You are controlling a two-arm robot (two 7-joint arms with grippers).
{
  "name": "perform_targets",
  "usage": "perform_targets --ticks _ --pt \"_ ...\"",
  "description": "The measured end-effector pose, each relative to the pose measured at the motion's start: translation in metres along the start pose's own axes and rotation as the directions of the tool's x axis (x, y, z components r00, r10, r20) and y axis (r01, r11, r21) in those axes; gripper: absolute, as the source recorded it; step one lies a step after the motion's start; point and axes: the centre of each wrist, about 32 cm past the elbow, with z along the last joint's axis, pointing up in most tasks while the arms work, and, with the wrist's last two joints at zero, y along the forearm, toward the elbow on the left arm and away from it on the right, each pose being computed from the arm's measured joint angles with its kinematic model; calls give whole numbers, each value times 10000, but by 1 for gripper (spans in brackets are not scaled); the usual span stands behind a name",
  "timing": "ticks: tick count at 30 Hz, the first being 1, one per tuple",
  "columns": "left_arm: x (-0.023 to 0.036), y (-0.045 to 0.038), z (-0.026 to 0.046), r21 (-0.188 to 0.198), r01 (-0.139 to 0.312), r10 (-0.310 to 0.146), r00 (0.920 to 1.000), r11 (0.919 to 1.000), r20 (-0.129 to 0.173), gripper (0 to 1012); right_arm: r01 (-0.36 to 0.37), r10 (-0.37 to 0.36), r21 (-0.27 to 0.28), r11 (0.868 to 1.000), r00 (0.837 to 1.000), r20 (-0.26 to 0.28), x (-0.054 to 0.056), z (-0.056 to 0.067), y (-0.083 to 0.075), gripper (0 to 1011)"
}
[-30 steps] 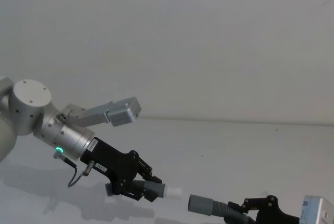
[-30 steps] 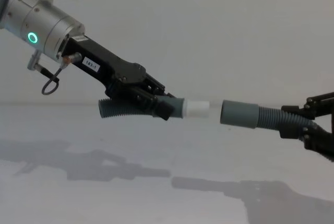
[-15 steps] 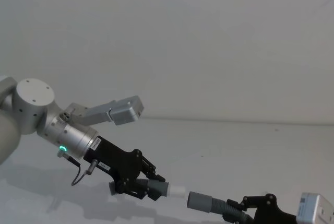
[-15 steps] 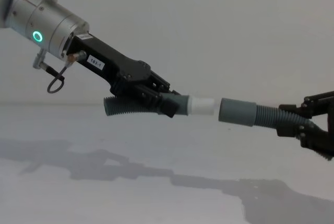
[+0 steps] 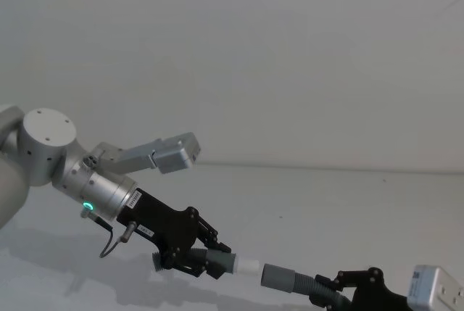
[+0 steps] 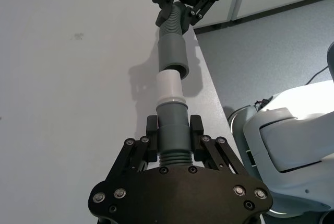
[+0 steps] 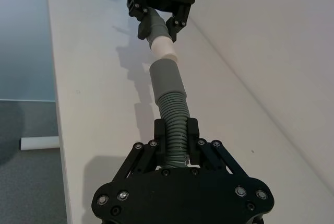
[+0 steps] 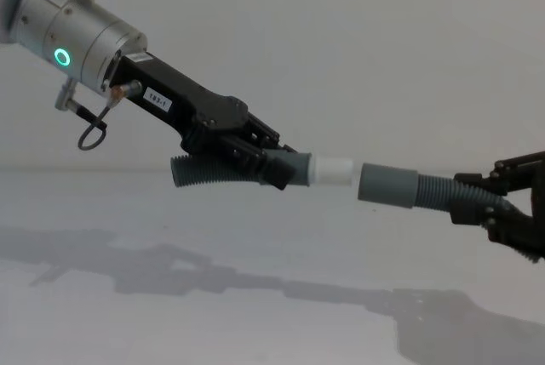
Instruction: Use both hands to pick up one end of the pipe from the table, align the ends, and insert them.
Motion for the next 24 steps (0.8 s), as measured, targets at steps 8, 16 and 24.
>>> perform_targets --ticks 8,16,24 --pt "1 -3 -2 -22 26 -26 10000 10000 -13 327 36 -36 -58 10000 10000 -21 10 -7 16 215" --pt "23 1 -13 -44 64 -64 10000 10000 -4 327 51 -52 -79 10000 9999 -95 24 2 29 215" --pt "59 0 -18 -70 97 -96 9999 9999 39 327 34 -34 -8 10000 9998 -203 40 24 36 215"
